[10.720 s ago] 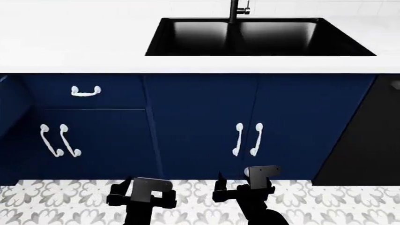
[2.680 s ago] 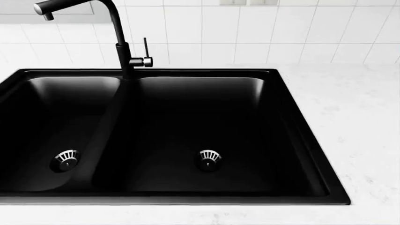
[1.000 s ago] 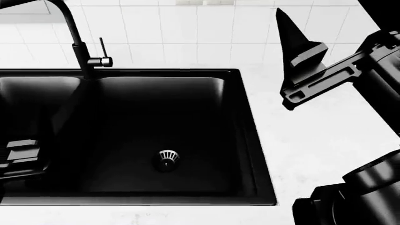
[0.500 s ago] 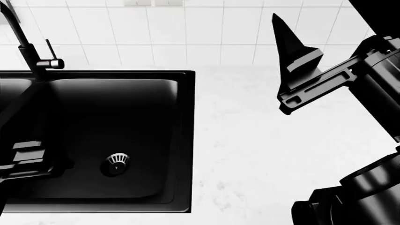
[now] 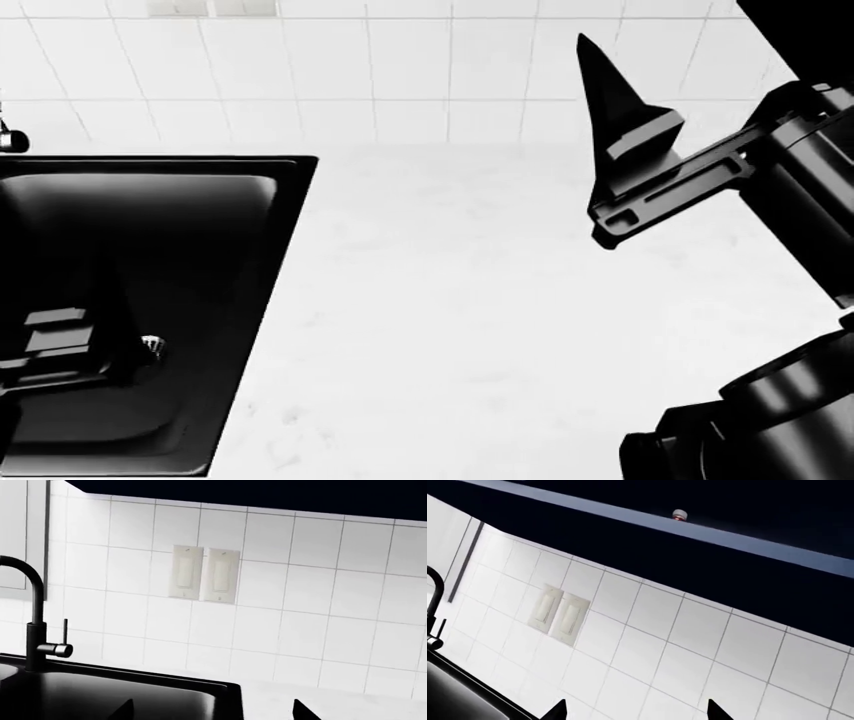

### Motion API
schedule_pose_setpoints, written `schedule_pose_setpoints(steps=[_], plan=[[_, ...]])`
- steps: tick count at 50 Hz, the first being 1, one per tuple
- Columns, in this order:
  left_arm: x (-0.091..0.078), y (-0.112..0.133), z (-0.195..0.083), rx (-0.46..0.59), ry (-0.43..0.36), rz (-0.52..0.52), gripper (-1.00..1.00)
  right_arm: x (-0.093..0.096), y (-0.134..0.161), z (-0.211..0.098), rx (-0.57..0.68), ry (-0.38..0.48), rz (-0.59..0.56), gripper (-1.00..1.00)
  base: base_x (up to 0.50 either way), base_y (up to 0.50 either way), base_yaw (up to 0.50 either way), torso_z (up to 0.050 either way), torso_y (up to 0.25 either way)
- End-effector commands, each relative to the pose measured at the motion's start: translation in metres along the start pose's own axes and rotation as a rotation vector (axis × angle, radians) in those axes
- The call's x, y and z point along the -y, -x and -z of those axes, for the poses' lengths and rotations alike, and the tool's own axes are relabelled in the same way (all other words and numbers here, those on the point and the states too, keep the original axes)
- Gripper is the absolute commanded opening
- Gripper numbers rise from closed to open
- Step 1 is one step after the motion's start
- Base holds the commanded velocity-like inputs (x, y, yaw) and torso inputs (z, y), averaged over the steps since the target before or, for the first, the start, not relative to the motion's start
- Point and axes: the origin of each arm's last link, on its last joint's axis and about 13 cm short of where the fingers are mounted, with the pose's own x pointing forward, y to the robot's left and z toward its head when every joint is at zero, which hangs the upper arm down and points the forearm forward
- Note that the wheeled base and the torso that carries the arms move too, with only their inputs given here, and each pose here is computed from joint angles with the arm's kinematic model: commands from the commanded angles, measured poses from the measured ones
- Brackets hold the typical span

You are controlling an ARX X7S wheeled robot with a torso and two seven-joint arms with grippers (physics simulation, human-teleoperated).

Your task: Pick and place the shaker into the drawer. Then close the cabinet.

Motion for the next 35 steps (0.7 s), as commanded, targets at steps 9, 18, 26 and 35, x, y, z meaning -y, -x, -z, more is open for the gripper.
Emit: schedule_pose_setpoints(steps=[9, 18, 26, 35], plan=[[-0.010, -0.011, 0.000, 0.036, 0.100, -0.050, 1.00, 0.000, 0.000, 0.001, -0.008, -0.013, -0.002, 1.00, 0.05, -0.50, 0.00, 0.000, 0.000], [-0.009, -0.012, 0.000, 0.036, 0.100, -0.045, 1.00, 0.000, -0.001, 0.001, -0.008, -0.012, -0.003, 1.00, 0.06, -0.50, 0.00, 0.000, 0.000], [-0.010, -0.012, -0.001, 0.038, 0.101, -0.043, 1.00, 0.003, -0.006, 0.004, -0.054, -0.070, 0.047, 1.00, 0.03, -0.24, 0.00, 0.000, 0.000], [-0.011, -0.011, -0.002, 0.041, 0.102, -0.047, 1.00, 0.005, -0.009, 0.011, -0.104, -0.128, 0.087, 1.00, 0.00, 0.00, 0.00, 0.000, 0.000]])
